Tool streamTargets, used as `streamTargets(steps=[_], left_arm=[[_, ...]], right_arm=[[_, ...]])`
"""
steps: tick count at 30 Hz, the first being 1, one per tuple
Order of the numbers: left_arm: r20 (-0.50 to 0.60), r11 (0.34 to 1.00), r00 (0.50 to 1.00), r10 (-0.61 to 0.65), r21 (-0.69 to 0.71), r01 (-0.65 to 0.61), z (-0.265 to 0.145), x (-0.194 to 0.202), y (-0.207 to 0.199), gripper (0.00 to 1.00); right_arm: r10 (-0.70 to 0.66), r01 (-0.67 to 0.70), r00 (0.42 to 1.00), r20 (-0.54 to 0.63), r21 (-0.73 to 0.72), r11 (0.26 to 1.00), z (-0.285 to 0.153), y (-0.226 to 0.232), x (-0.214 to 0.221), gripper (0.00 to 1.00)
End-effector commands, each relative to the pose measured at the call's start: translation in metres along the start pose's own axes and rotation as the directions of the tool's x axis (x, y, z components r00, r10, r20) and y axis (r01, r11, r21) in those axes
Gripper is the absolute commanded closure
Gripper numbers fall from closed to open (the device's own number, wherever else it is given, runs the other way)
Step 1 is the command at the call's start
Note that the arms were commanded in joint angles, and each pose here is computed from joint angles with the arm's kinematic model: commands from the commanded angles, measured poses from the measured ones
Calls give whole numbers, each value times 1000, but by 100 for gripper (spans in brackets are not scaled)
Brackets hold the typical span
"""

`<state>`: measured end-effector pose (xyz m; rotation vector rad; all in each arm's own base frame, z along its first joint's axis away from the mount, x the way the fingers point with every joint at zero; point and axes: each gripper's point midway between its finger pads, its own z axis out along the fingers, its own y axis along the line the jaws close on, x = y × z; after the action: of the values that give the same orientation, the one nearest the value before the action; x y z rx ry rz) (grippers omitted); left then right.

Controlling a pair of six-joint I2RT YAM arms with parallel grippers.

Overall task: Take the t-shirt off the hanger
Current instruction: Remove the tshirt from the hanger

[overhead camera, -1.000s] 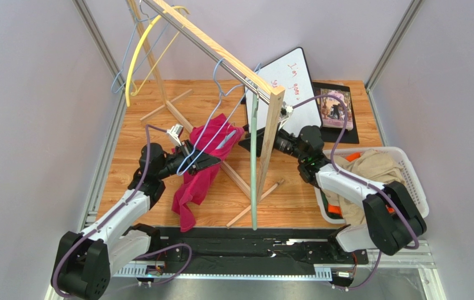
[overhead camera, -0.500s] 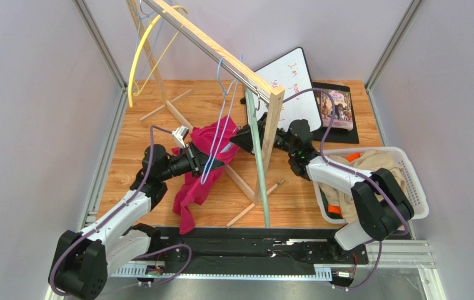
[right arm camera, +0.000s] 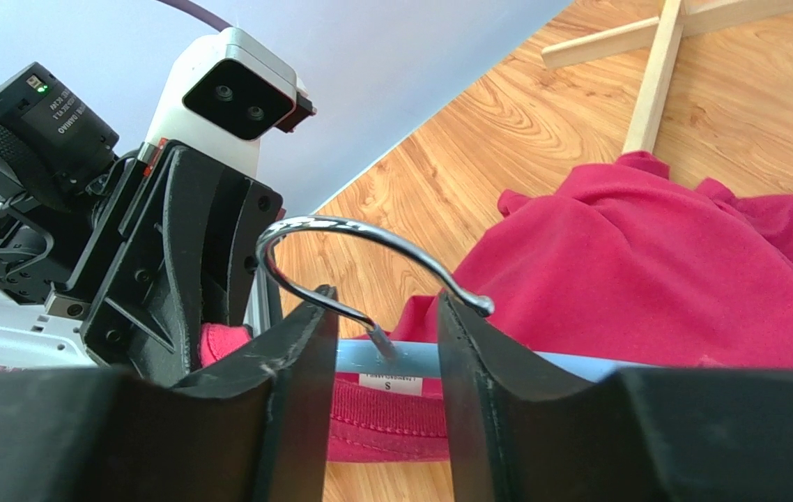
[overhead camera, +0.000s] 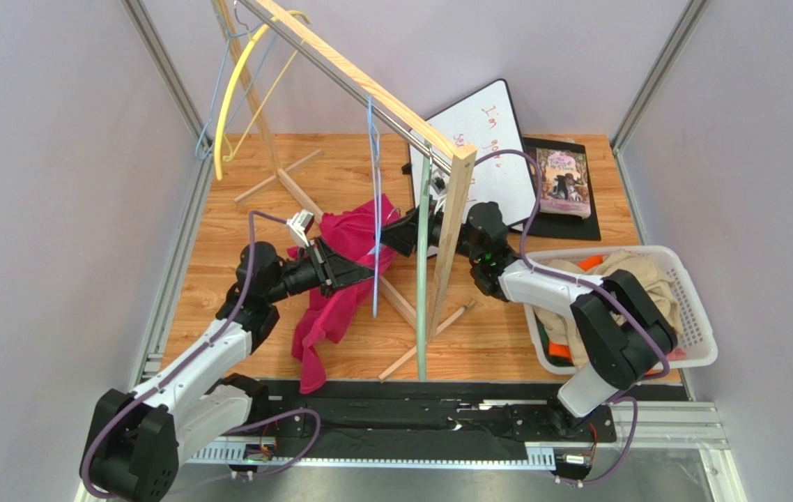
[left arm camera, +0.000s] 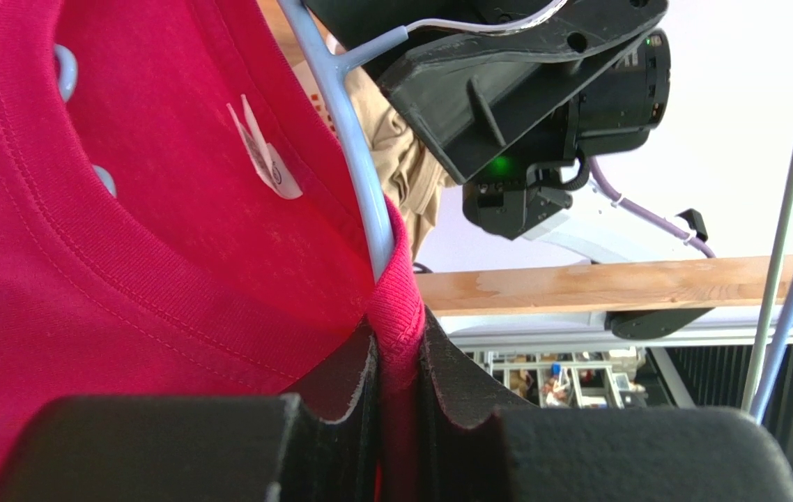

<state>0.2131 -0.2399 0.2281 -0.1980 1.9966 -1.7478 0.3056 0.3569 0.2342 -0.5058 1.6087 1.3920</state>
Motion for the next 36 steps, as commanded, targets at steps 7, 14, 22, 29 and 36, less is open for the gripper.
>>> streamTargets(steps=[7, 14, 22, 29, 36], left_arm=[[25, 963, 963, 267, -51, -265, -23, 1, -31, 83], [88, 848, 884, 459, -342, -405, -79, 0, -10, 56], [92, 844, 893, 440, -382, -376, -109, 27, 2, 37], [72, 838, 888, 454, -373, -398, -118, 37, -2, 18], [132, 814, 893, 430, -484, -320, -127, 23, 15, 15]], right_arm=[[-113, 107, 984, 136, 54, 993, 8, 5, -32, 100], [-142, 120, 980, 142, 153, 981, 12, -6, -52, 100], [-101, 68, 984, 148, 214, 975, 22, -21, -58, 100], [-52, -3, 983, 175, 298, 954, 28, -38, -64, 100], [-11, -42, 980, 199, 259, 965, 33, -25, -76, 100]])
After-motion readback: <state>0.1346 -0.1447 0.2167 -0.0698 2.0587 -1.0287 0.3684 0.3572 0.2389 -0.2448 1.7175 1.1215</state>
